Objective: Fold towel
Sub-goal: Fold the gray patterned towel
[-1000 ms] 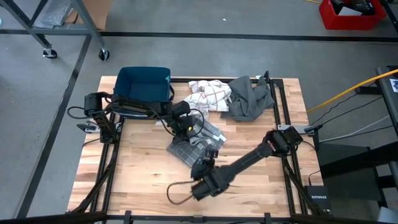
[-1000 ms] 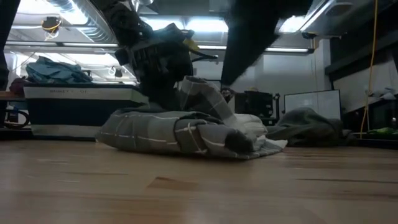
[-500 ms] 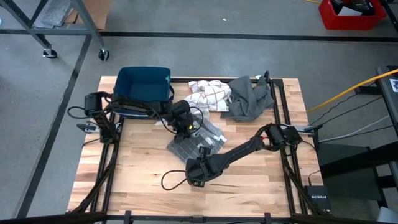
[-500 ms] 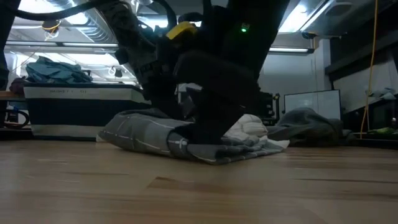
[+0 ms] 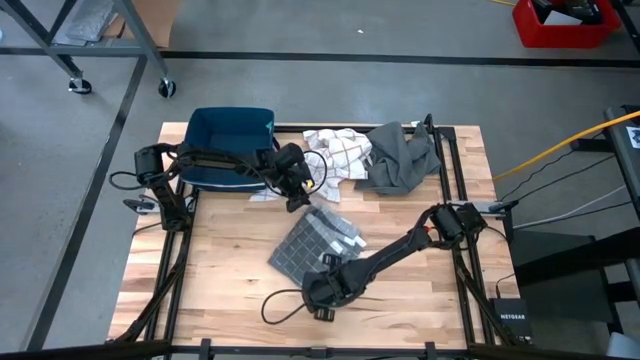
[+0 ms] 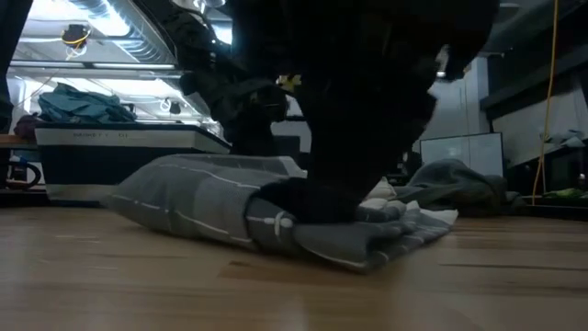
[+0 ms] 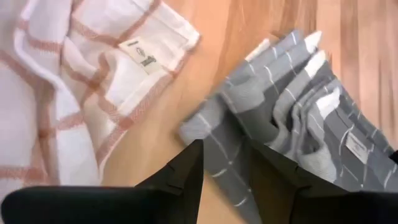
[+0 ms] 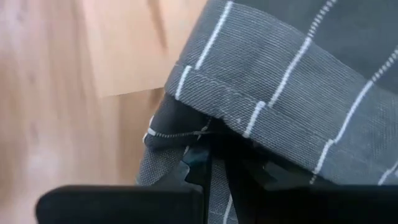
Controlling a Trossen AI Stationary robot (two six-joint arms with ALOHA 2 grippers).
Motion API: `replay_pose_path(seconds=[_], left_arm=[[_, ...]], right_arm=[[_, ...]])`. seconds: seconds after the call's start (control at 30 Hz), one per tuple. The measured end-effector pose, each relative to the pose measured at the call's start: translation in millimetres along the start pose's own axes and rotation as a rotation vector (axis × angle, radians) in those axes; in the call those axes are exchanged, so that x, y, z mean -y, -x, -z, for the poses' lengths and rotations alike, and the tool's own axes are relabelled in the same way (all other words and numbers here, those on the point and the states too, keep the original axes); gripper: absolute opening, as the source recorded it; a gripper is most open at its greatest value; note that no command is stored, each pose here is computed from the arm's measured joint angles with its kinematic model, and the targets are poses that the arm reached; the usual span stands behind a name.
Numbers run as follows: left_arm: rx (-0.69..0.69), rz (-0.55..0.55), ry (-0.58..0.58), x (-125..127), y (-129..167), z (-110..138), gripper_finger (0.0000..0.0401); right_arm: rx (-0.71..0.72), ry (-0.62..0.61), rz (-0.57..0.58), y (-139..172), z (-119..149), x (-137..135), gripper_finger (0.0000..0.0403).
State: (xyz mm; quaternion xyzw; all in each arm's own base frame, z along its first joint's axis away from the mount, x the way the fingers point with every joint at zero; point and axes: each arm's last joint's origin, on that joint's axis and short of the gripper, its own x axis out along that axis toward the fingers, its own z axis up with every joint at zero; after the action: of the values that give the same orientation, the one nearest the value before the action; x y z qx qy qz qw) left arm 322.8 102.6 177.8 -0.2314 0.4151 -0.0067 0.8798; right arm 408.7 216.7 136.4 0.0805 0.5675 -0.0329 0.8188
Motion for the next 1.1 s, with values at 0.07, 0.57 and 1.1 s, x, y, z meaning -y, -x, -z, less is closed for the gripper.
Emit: replay_pose_path(seconds=[0.07, 0.57, 1.1], left_arm=[[-0.003, 0.045, 0.001, 2, 1, 0, 0.0111], [0.033, 0.227, -0.361, 63, 57, 3, 0.0111], [-0.141, 0.250, -0.696, 126, 34, 41, 0.0111]], right_arm=[[0.019, -0.024, 0.014, 4, 1, -7, 0.0049], [0.109, -0.200, 0.199, 68, 3, -44, 0.0049], [0.172, -0.131, 0.328, 72, -24, -14, 0.0049]])
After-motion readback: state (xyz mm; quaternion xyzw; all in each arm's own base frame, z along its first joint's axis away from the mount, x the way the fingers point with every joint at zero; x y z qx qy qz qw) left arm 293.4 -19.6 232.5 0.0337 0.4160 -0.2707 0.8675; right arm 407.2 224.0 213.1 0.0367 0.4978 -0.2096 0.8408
